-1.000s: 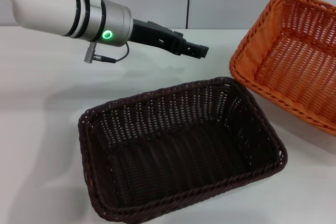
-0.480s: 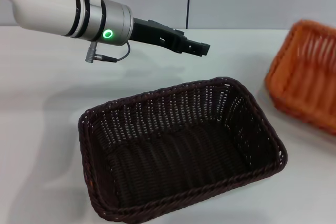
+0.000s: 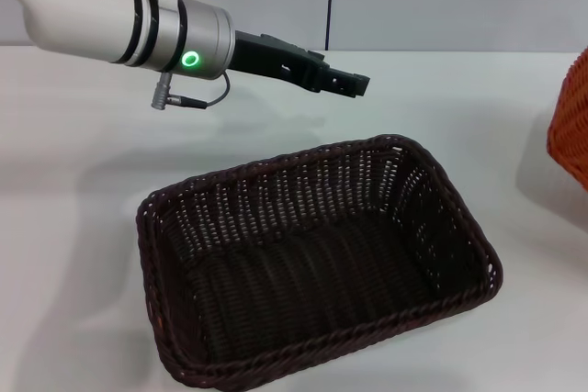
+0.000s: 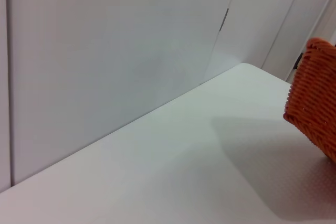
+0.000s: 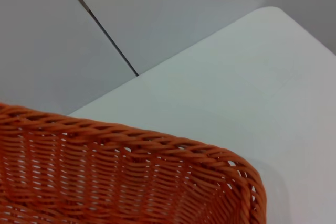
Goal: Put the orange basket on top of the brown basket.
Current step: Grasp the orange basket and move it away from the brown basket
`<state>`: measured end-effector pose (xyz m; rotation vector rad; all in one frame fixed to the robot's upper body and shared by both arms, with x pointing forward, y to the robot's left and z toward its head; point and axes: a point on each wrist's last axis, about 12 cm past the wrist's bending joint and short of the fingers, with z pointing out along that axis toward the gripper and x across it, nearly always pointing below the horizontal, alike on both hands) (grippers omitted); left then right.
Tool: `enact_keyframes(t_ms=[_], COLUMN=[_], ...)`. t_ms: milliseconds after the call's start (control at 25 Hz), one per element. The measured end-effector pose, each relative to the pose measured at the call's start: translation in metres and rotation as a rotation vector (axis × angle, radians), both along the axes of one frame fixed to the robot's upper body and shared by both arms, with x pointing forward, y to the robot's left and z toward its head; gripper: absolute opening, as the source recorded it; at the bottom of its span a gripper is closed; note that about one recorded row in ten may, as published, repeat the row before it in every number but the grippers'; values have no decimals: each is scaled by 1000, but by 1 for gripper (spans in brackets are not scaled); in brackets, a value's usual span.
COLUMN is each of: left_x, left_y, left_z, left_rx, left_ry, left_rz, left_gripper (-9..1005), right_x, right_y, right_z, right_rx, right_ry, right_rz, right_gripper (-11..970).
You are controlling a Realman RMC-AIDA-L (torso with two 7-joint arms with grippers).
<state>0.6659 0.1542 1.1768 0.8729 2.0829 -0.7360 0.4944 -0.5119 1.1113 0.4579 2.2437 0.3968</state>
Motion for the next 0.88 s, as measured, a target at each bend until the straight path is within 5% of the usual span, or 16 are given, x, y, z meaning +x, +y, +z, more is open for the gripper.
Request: enact_keyframes(t_ms=[760, 880], left_x=[0, 0], left_y=[0, 0], left_z=[0, 0], left_rx=[-6, -7], left_ry=[-6, -8], left_rz=[-2, 0], left_gripper=[862, 861], right_x=[17, 21], right_y=[9, 11], right_z=[11, 14], right_rx=[20, 31], right_ry=[-48, -53], right_rz=[27, 28], right_gripper=[132, 185])
